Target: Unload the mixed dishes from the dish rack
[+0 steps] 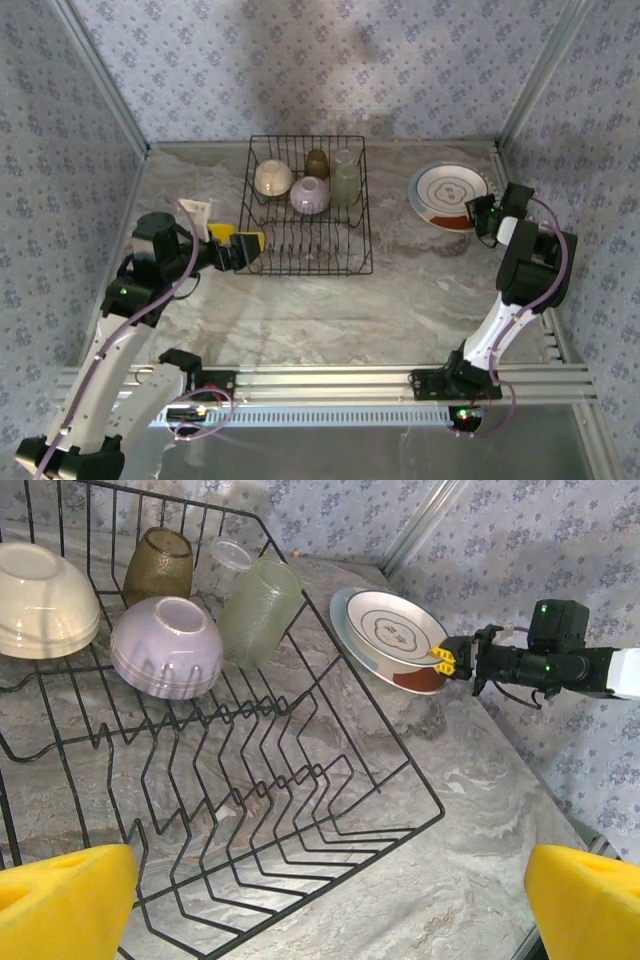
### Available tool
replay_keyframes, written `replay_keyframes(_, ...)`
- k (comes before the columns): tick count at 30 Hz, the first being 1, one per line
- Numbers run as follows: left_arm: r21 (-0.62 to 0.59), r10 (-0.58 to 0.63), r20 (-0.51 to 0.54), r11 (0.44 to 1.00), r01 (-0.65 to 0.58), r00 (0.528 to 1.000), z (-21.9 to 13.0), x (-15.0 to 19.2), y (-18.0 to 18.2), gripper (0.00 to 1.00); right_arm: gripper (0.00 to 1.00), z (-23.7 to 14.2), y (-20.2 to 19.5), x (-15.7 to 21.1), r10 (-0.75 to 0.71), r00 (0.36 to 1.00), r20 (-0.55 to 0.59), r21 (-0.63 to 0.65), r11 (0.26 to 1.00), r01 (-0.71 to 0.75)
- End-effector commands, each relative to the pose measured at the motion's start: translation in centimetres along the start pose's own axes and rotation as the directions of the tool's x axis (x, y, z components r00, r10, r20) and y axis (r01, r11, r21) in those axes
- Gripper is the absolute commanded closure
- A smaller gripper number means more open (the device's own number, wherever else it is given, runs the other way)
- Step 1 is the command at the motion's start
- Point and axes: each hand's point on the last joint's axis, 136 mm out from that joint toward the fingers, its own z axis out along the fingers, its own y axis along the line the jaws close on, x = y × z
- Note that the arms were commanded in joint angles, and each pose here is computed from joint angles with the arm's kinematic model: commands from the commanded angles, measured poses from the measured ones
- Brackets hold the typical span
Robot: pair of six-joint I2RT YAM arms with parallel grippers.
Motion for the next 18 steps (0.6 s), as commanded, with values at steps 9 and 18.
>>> replay_keyframes(9, 0.032, 0.008, -0.019, 0.999, -0.007, 1.000, 0.1, 0.4, -0.4, 0.01, 0.99, 0.4, 0.9, -1.4, -0.013, 1.000, 0.013, -0.021, 1.000, 0.014)
replay_keyframes(18, 0.037, 0.007, -0.021, 0.999, -0.006, 1.000, 0.1, 0.5, -0.4, 0.01, 0.91, 0.8, 0.1, -1.2, -0.007, 1.000, 0.000, 0.002, 1.000, 0.007)
